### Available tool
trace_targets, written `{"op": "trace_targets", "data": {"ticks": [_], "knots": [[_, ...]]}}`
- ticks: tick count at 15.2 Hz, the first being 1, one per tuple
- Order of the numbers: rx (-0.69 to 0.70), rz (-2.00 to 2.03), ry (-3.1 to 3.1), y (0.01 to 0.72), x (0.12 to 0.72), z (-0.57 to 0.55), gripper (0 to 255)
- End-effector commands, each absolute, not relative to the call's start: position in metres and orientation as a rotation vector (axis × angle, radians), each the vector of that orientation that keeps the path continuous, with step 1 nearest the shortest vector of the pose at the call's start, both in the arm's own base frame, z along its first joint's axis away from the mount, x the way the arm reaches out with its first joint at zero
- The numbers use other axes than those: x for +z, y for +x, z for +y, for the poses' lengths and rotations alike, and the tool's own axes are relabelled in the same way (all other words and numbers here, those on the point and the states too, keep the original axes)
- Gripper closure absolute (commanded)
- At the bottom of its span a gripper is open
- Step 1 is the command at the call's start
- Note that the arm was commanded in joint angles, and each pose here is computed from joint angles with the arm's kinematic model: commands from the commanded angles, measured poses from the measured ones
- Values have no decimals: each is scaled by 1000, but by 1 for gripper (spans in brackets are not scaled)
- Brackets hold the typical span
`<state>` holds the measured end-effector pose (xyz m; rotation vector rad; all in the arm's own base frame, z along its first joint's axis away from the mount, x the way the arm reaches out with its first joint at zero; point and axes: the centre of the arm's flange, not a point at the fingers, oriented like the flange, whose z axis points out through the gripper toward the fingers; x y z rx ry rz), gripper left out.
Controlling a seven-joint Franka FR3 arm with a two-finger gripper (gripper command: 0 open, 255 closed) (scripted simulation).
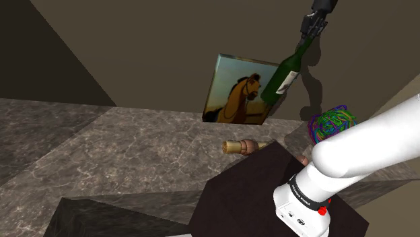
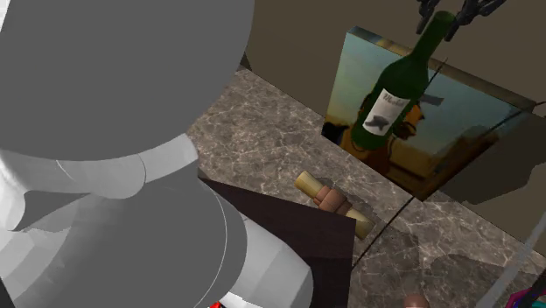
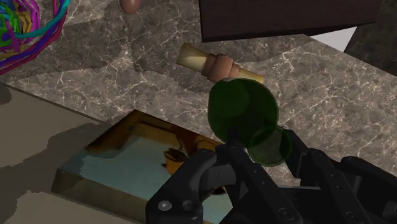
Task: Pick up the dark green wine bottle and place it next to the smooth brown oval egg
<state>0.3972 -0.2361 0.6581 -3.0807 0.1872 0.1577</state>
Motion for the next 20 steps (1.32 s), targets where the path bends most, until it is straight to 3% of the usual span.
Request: {"op": "trace_targets", "data": {"ticks": [1, 20], "knots": [[157, 184, -3081, 384, 658, -258, 255], [157, 184, -3081, 265, 653, -459, 255]]}}
